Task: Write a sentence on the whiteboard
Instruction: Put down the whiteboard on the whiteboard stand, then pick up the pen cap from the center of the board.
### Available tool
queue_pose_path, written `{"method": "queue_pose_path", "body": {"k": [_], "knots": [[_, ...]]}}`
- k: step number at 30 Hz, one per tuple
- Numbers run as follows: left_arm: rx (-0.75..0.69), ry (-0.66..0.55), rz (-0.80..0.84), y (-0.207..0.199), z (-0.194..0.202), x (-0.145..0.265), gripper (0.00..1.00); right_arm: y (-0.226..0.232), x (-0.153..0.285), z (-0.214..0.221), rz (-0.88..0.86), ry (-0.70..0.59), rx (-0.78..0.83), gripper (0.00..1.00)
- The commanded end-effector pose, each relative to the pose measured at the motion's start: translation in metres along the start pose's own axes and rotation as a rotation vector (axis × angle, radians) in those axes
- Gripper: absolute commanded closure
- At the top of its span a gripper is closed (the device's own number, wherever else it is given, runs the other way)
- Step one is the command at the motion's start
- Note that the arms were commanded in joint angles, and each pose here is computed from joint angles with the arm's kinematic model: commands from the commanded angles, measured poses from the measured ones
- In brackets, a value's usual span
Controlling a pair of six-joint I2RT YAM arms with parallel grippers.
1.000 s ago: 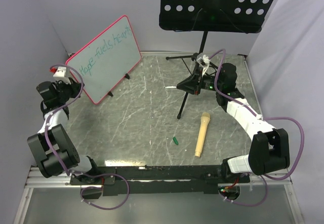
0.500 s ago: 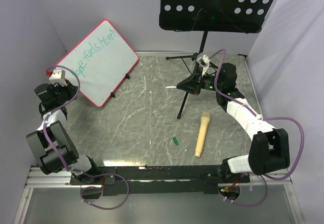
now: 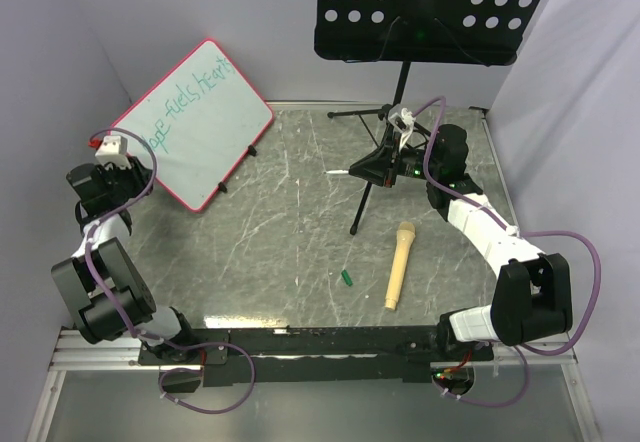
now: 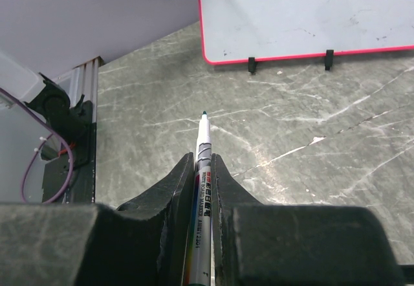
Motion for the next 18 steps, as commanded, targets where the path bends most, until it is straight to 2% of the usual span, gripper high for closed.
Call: {"method": "queue_pose_path", "body": {"k": [1,11,16,17,18], "knots": [[-0.049,-0.074,-0.013,0.004,-0.023,0.002,0.52,-0.001,0.001,-0.005,-0.027,-0.015,0.046,1.00],[-0.041,-0.128,-0.010,-0.001,-0.039,0.012,0.32,0.000,0.001,-0.006,-0.028,-0.018,0.050,1.00],[-0.056,-0.160,-0.047,-0.001,-0.052,0.026,0.20,0.000,0.001,-0.007,-0.026,-0.019,0.056,1.00],[-0.011,-0.161,-0.048,-0.004,-0.051,0.029,0.14,0.001,0.001,-0.007,-0.025,-0.020,0.057,1.00],[-0.011,-0.178,-0.062,-0.005,-0.057,0.035,0.13,0.000,0.001,-0.007,-0.025,-0.018,0.058,1.00]]}}
Point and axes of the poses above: each gripper's point midway between its finger pads, its own x axis back along the fingers, its own y axis along the line the jaws close on, z = x × y, the point moved 6 cm from there along x, back along the fingers, and after that the axes turned 2 degrees about -x, right-handed, at the moved point
